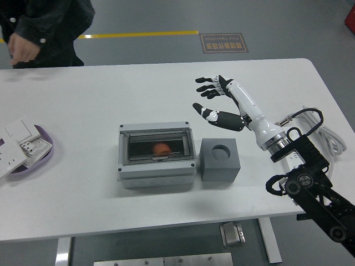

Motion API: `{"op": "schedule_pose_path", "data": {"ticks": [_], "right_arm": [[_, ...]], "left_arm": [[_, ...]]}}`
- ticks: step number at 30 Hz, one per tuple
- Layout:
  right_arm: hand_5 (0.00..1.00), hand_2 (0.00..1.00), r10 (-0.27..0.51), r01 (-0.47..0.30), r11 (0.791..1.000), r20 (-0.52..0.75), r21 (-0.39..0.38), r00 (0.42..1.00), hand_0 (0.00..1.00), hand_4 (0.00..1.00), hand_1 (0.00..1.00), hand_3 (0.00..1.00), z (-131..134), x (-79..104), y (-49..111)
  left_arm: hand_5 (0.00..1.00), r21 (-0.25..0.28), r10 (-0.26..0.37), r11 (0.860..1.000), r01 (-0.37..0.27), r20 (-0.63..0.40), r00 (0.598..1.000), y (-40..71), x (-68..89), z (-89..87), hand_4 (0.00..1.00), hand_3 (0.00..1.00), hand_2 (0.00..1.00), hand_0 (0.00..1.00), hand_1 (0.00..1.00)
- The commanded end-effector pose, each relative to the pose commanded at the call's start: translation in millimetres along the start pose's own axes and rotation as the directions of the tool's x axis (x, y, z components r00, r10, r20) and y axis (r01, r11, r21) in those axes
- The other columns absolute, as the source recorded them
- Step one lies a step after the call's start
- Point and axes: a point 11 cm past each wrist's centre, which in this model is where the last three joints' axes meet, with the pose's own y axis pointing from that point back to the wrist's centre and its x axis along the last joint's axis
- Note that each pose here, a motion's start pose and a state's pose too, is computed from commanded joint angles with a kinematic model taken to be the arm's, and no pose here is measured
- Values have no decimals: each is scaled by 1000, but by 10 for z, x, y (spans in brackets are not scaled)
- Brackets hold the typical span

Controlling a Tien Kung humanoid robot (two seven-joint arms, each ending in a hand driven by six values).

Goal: Pick up the cylinder from the cube,place it in the box,flap close box

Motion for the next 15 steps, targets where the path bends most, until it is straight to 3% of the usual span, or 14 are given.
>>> {"op": "schedule_pose_path", "data": {"ticks": [3, 7, 15], "right_arm": [[327, 639, 82, -78, 996, 90, -42, 993, 574, 720, 580, 716, 182, 142, 120], [320, 637, 219, -203, 974, 189, -103, 957, 557, 688, 579, 700, 410, 419, 300], [312, 630, 376, -358, 925, 191, -124, 907, 554, 691, 586, 683, 566, 885, 536]], "left_arm": [[203, 1, 3, 1000, -3, 3, 1000, 2, 19, 3, 675, 640, 587, 619, 624], [204, 4, 4, 1000, -4, 13, 1000, 3, 24, 1, 675, 639, 587, 619, 623], [203, 8, 17, 1000, -17, 31, 999, 11, 106, 10, 675, 639, 586, 619, 624]]}}
